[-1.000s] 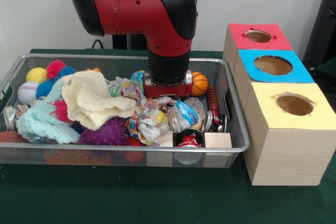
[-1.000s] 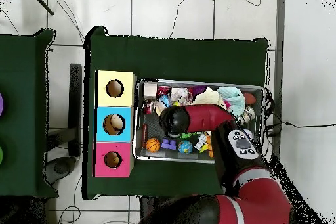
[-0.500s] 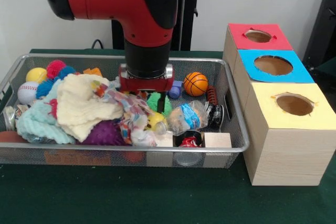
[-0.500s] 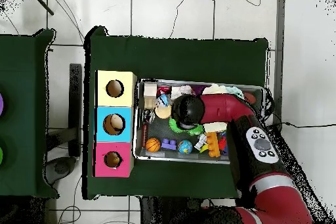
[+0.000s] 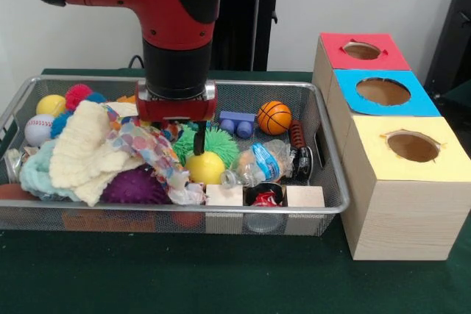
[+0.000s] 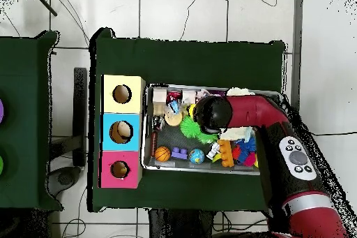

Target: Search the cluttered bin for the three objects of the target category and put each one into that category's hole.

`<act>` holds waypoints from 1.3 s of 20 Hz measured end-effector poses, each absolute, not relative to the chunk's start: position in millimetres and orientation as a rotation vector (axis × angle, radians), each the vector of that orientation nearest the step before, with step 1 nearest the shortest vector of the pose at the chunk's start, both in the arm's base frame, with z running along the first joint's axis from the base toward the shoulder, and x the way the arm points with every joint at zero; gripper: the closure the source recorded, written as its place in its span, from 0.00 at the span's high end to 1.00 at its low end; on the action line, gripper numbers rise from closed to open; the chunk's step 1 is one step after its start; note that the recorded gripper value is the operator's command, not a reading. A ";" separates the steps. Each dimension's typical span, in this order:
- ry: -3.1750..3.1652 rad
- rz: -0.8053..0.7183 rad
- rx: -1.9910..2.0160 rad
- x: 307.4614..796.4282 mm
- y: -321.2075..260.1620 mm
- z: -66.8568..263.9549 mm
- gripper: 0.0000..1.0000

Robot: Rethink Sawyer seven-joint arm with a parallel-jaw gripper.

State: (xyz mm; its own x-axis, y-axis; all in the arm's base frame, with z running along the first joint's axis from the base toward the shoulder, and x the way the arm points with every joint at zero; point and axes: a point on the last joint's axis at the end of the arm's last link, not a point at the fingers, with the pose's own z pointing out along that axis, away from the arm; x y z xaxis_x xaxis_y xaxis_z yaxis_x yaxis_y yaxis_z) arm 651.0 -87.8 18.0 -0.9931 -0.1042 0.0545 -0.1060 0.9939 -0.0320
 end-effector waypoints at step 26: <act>-3.065 0.109 0.311 611.8 -26.9 137.8 1.00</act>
